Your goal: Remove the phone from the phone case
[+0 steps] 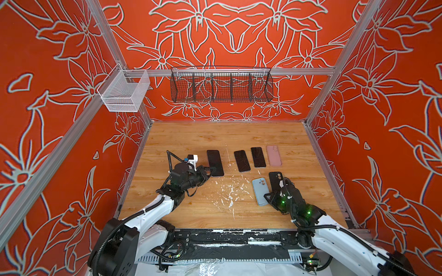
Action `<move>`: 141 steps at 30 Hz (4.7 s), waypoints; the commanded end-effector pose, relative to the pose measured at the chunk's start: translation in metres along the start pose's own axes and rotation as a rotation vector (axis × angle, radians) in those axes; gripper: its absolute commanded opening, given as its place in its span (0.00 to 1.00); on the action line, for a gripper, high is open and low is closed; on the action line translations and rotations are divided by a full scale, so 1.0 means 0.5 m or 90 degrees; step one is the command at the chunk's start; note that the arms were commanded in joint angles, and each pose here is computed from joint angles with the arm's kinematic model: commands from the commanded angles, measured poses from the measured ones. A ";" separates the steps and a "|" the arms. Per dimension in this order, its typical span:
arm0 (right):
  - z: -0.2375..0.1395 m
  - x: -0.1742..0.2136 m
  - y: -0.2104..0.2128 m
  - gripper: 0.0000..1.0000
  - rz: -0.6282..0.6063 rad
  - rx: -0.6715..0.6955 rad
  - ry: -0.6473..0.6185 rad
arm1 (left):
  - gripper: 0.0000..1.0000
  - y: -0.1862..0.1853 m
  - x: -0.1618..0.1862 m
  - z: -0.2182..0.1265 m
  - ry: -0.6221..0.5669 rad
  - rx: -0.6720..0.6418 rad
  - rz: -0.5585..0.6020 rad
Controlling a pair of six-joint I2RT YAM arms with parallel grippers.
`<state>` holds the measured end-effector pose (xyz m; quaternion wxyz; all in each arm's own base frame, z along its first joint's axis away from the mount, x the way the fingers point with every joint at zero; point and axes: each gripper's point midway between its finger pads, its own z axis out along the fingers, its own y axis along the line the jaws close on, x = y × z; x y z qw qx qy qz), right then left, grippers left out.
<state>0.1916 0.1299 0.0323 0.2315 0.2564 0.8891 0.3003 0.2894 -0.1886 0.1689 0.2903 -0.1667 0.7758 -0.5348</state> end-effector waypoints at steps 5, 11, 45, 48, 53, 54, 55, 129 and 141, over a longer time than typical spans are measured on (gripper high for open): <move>0.020 -0.004 -0.009 0.52 0.008 0.031 0.004 | 0.00 -0.059 -0.016 0.007 0.006 0.066 0.060; 0.009 -0.017 0.015 0.57 -0.005 0.031 -0.002 | 0.00 -0.040 -0.017 0.016 0.006 0.049 0.066; -0.102 -0.075 0.108 0.73 -0.145 0.019 -0.049 | 0.00 0.093 -0.054 0.180 0.048 -0.023 0.038; -0.113 -0.081 0.107 0.73 -0.145 0.015 -0.064 | 0.00 0.120 -0.051 0.189 0.054 -0.047 0.032; -0.120 -0.082 0.103 0.73 -0.148 0.016 -0.071 | 0.02 0.154 -0.048 0.207 0.062 -0.064 0.025; -0.120 -0.081 0.102 0.74 -0.149 0.016 -0.070 | 0.03 0.159 -0.046 0.211 0.065 -0.066 0.023; -0.119 -0.081 0.101 0.74 -0.151 0.018 -0.070 | 0.05 0.163 -0.045 0.215 0.067 -0.066 0.020; 0.010 -0.461 0.015 0.98 -0.527 0.189 -0.423 | 0.97 0.311 -0.302 -0.159 -0.281 -0.533 0.546; 0.007 -0.467 0.008 0.98 -0.515 0.203 -0.426 | 0.97 0.314 -0.308 -0.159 -0.275 -0.526 0.535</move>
